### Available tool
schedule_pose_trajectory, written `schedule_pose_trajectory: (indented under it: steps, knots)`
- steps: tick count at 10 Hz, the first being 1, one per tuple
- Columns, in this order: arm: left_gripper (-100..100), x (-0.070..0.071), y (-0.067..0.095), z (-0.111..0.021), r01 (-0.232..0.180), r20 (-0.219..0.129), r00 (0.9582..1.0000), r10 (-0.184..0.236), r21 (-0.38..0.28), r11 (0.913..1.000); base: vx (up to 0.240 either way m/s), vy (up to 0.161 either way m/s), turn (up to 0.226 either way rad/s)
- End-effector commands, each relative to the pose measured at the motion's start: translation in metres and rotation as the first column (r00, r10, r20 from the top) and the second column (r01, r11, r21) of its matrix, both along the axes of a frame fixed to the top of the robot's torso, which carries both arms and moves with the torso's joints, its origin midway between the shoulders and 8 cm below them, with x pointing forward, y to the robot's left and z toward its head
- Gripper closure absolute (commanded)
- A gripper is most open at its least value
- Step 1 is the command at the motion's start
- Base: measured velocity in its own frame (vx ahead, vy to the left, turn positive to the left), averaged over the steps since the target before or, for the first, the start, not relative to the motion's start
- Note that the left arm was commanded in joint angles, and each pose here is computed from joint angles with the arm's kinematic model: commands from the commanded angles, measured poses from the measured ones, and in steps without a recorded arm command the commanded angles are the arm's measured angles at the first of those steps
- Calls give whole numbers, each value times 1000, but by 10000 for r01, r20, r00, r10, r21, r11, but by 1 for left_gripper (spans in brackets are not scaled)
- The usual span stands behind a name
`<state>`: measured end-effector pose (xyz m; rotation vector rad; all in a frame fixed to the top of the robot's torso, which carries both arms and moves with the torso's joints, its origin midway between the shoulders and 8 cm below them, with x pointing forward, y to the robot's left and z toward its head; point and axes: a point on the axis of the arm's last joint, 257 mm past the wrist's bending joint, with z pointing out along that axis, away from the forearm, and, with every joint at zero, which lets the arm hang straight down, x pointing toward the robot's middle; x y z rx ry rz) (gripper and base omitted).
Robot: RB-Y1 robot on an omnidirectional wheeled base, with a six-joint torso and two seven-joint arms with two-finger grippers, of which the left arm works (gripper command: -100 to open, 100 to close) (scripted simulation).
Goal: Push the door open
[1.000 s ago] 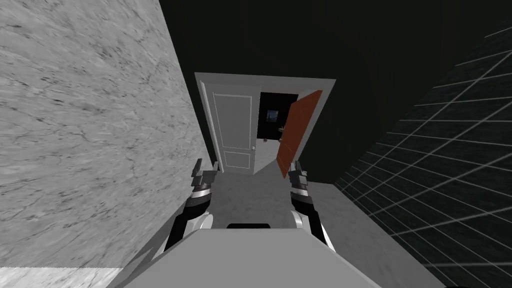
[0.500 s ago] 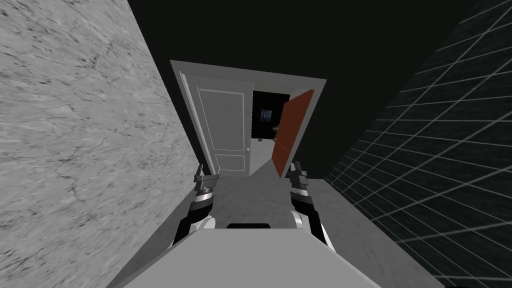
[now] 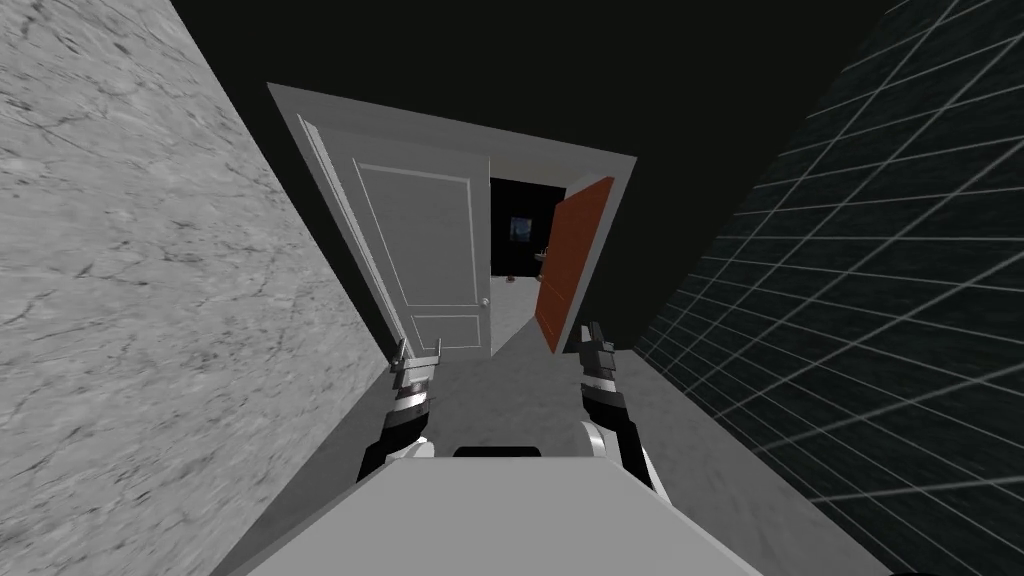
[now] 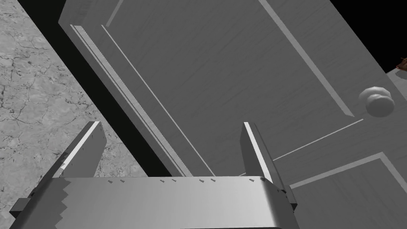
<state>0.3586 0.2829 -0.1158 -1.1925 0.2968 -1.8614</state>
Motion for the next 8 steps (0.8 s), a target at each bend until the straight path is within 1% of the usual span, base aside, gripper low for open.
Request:
schedule_pose_trajectory:
  steps: [1, 2, 4, 6, 8]
  knots:
    - [-100, -1, 4, -13, 106, -47, 9999, -109, -544, 9985, 104, -3, -156]
    - [-100, -1, 5, -21, 164, -90, 9998, -172, -867, 9961, 111, -5, -143]
    - [-100, -3, 8, -37, 250, -171, 9995, -279, -1502, 9883, 100, 5, -185]
    - [-100, -5, 12, -54, 299, -248, 9990, -360, -2121, 9768, 124, 21, -179]
    - [-100, -8, 15, -70, 312, -322, 9986, -415, -2719, 9618, 101, 20, -175]
